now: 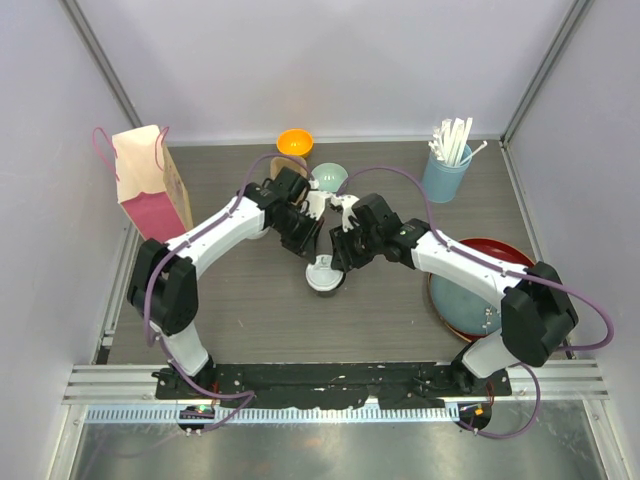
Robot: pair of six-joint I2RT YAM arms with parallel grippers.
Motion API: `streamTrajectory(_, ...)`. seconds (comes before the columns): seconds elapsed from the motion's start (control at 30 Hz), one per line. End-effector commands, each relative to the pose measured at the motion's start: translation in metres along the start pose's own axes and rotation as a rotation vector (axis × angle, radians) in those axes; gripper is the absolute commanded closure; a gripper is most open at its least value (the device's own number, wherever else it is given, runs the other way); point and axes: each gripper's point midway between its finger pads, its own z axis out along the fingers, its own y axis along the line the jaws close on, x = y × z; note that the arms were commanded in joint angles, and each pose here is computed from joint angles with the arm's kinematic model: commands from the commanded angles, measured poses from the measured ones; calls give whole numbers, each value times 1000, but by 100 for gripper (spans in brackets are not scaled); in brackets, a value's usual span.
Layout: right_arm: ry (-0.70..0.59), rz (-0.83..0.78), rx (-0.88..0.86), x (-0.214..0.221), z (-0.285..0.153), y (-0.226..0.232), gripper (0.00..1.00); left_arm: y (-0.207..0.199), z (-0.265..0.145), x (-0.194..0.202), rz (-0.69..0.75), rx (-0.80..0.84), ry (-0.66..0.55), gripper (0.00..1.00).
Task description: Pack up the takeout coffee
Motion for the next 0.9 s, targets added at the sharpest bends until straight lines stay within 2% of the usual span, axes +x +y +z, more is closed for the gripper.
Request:
streamTrajectory(0.0, -39, 5, -20, -10, -1, 5, 56, -7, 0, -3, 5, 43, -14, 100)
streamTrajectory(0.27, -75, -2, -25, -23, -12, 10, 46, -16, -8, -10, 17, 85, -34, 100)
streamTrajectory(0.5, -102, -11, 18, -33, -26, 6, 41, -17, -17, -18, 13, 93, -52, 100)
streamTrajectory(0.67, -104, -9, 33, -33, -28, 3, 42, -17, -19, -19, 7, 89, -63, 100)
streamTrajectory(0.87, -167, -19, 7, -39, -33, 8, 48, -23, -17, -16, 5, 99, -55, 100)
